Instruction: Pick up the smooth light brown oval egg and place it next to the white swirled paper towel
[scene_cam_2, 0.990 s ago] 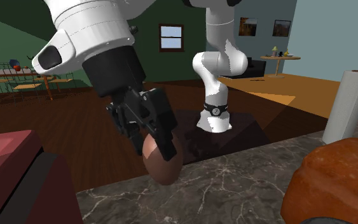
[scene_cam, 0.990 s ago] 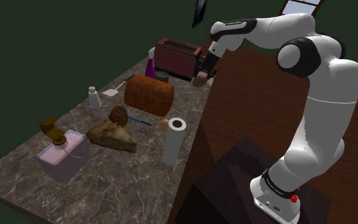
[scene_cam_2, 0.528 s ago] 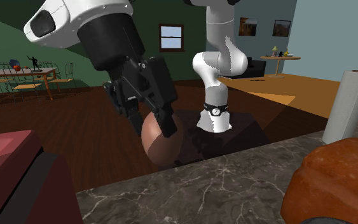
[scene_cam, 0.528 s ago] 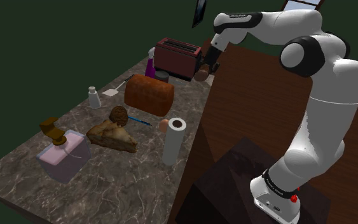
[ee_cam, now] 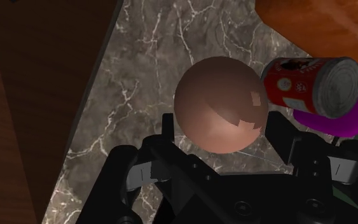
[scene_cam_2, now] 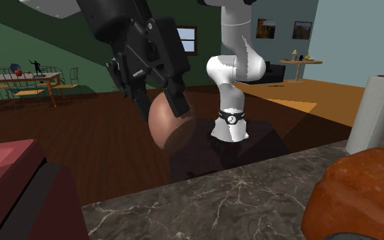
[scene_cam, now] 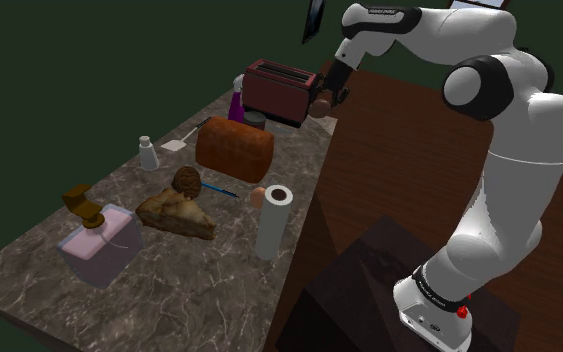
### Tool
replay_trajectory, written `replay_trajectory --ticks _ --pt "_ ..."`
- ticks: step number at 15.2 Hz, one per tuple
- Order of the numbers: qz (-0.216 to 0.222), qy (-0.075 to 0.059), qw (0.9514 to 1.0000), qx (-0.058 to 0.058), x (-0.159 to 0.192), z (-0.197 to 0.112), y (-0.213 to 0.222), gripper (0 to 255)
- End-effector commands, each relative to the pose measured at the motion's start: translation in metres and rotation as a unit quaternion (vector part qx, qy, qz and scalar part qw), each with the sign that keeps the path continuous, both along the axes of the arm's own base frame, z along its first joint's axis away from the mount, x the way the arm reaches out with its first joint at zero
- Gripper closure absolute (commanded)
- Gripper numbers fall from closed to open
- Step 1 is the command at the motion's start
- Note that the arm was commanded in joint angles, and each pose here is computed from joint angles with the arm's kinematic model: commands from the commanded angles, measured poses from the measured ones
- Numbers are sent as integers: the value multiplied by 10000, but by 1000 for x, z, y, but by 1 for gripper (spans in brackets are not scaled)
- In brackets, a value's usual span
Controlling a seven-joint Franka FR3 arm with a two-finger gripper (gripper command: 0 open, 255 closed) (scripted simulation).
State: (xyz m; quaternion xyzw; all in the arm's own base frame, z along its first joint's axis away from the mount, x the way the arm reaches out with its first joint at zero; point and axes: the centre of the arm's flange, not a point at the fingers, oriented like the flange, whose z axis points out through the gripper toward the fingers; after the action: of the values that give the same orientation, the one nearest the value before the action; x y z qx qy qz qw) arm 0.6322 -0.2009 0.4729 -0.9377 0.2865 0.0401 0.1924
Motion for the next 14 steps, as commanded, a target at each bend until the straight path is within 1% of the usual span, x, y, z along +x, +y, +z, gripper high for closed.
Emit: replay_trajectory --ticks 1,14 --pt "1 1 10000 0 0 10 0 255" --pt "1 1 10000 0 0 79 0 255"
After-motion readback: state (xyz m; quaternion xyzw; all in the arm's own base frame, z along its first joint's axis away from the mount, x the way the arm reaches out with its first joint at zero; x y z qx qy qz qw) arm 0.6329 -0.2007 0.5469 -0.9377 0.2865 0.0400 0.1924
